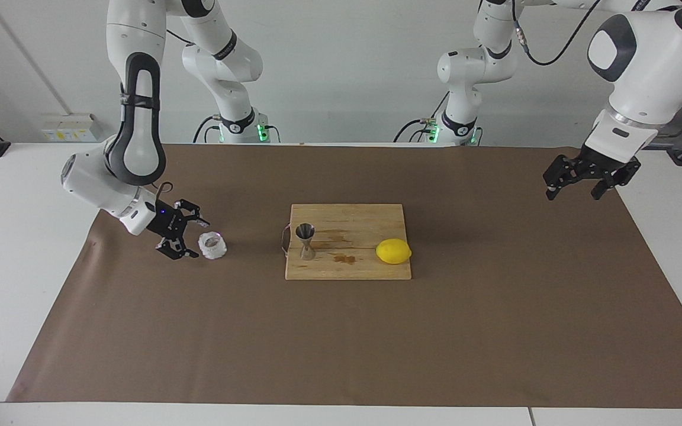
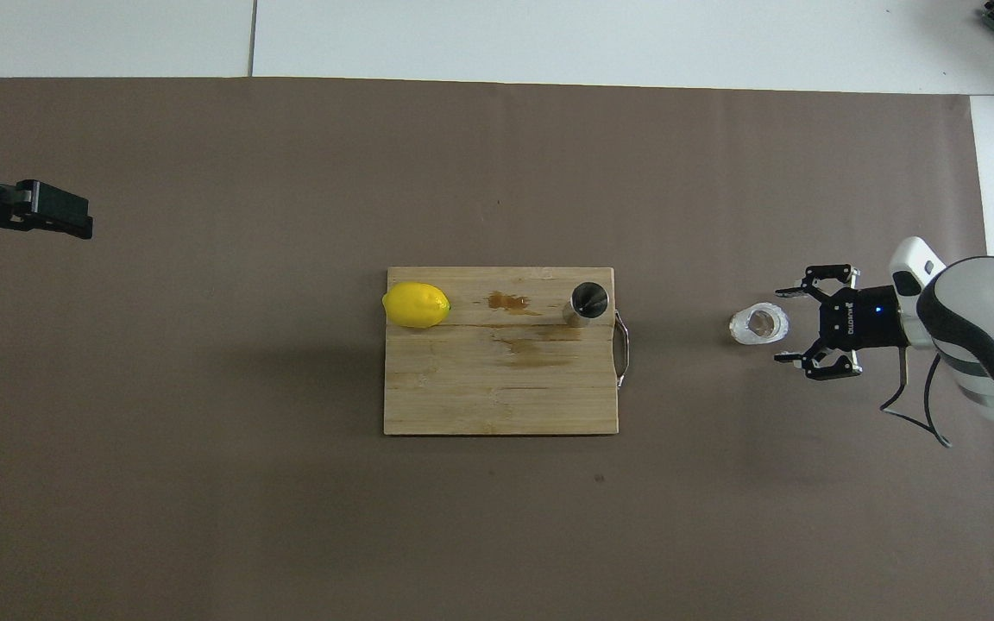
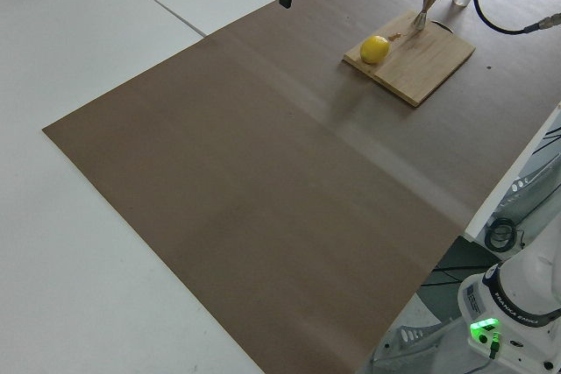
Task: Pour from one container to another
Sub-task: 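Grasp the small white cup with the right gripper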
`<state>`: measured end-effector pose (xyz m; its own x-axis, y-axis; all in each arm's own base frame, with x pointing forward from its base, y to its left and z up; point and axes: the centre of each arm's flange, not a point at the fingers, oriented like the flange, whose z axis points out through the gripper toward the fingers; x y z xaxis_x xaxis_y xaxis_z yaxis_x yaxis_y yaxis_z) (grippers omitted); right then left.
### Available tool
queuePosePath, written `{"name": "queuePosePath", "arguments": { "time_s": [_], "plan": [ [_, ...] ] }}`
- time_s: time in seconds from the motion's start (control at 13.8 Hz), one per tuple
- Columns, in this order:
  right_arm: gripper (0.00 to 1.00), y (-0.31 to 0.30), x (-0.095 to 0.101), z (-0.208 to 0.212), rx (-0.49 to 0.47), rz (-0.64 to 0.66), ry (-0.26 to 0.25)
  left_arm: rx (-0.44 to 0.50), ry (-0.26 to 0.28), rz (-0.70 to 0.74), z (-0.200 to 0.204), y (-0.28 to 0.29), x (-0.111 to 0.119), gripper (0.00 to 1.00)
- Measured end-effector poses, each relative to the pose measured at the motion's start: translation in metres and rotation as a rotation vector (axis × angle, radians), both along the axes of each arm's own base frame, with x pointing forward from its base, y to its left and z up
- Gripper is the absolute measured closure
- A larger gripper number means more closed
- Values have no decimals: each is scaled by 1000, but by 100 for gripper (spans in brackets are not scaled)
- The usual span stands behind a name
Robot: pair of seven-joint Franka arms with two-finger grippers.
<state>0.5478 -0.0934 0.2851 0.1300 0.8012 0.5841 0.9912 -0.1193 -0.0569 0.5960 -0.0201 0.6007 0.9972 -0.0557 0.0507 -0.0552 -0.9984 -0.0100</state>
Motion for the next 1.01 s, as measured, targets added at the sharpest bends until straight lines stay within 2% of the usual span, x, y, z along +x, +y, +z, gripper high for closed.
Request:
{"name": "queuePosePath", "arguments": {
  "time_s": [0.22,0.43,0.58,1.01],
  "plan": [
    [0,1,0,-12,32,21,-22,3,14,15,6,8,-6,0],
    [0,2,0,-16,39,31,-31,6,56,8,16,3,-22,0],
    [0,3,0,-19,60,32,-49,5,42,-12,25,-8,-28,0],
    [0,6,-9,-34,85,40,-43,5,39,-34,28,-22,-31,0]
  ]
}}
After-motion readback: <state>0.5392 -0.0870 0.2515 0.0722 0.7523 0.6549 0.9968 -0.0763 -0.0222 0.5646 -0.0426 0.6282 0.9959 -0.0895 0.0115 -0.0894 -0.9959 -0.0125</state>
